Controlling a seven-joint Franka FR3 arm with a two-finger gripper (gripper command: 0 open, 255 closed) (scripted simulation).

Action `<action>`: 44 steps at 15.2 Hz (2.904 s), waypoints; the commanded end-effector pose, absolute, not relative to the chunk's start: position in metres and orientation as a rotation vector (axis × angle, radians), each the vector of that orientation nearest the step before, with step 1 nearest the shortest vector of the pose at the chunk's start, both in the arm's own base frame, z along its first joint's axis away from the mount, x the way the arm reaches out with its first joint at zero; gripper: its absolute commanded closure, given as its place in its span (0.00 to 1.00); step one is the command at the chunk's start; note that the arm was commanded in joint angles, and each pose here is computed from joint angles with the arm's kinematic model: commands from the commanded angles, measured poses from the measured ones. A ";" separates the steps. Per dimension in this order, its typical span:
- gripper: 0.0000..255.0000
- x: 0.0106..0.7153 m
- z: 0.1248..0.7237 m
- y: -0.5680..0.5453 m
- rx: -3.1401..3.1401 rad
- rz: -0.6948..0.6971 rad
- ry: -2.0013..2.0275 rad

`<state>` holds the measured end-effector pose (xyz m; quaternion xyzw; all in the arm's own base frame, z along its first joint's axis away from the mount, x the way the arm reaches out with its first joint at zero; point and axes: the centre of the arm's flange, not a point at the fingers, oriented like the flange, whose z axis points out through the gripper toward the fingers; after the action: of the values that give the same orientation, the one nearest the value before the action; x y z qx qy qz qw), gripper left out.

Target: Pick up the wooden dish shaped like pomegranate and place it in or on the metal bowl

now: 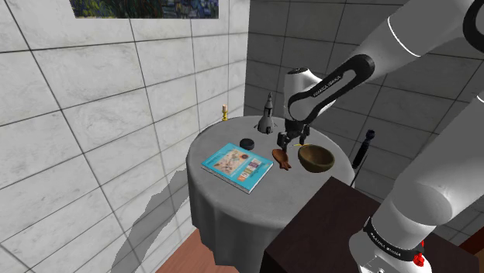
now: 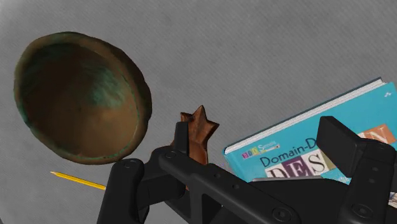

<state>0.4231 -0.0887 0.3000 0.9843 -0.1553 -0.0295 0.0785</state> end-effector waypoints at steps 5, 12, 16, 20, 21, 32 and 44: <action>0.00 0.458 0.232 -0.122 2.900 -0.047 -0.565; 0.00 0.494 0.161 -0.163 2.840 -0.002 -0.678; 0.00 0.509 0.131 -0.182 2.813 0.017 -0.726; 0.00 0.508 0.111 -0.187 2.813 0.017 -0.726; 0.00 0.508 0.106 -0.188 2.813 0.017 -0.726; 1.00 0.507 0.092 -0.192 2.813 0.017 -0.726; 1.00 0.507 0.108 -0.192 2.813 0.017 -0.726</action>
<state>0.5071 -0.1918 0.1026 0.9615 -0.2483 0.0056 0.1179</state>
